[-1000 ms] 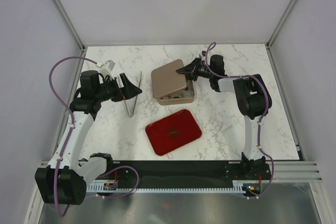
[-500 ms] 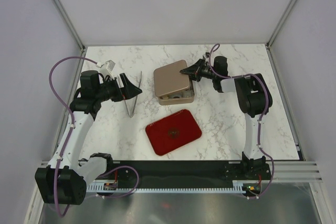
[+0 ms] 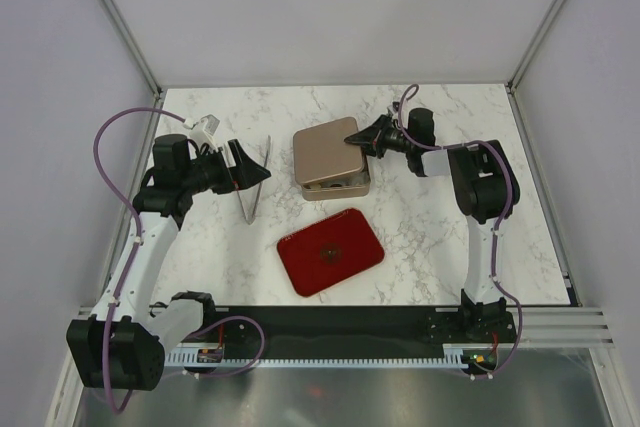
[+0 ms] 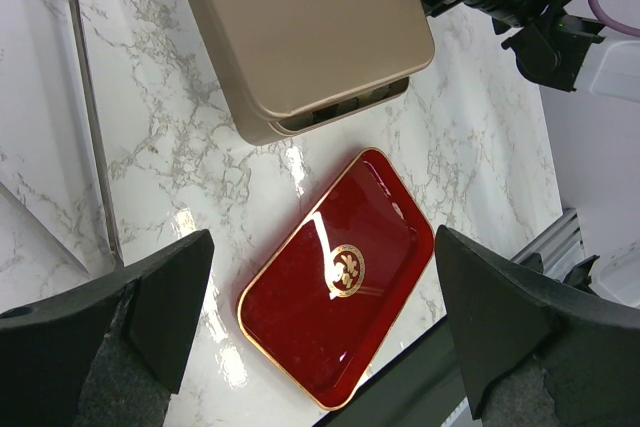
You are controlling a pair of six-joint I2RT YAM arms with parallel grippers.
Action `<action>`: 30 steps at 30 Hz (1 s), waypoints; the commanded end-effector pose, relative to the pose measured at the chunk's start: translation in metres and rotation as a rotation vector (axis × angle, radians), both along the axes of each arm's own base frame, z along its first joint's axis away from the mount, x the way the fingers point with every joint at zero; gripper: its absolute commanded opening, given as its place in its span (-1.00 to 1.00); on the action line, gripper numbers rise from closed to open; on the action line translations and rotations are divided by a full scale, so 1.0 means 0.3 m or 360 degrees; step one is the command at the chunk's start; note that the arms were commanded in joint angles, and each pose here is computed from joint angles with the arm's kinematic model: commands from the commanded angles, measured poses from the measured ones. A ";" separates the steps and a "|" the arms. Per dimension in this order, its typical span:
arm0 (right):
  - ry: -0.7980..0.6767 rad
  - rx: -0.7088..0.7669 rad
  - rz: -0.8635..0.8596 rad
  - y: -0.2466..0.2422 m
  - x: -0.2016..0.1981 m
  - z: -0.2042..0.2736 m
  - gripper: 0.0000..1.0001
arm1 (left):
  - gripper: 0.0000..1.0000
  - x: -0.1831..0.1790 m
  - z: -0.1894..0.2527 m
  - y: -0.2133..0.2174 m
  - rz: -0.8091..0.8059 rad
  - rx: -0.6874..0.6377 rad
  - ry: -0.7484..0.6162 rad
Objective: Pack the chocolate
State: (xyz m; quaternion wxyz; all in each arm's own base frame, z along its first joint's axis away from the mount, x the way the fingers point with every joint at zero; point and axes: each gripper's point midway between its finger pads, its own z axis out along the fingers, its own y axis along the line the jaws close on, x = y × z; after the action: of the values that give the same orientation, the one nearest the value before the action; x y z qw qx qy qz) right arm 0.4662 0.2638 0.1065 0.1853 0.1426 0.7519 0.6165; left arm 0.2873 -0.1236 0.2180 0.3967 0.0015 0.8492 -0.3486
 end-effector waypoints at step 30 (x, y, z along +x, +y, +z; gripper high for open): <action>-0.0044 -0.0109 0.0043 -0.073 -0.034 -0.087 -0.58 | 0.99 0.030 0.030 0.023 0.0004 0.0075 -0.0080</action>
State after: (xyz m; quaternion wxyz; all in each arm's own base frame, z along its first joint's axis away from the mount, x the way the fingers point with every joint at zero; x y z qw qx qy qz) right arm 0.4570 0.2471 0.0863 0.1752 0.1344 0.7674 0.6019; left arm 0.2895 -0.1214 0.2128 0.3913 -0.0047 0.8544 -0.3418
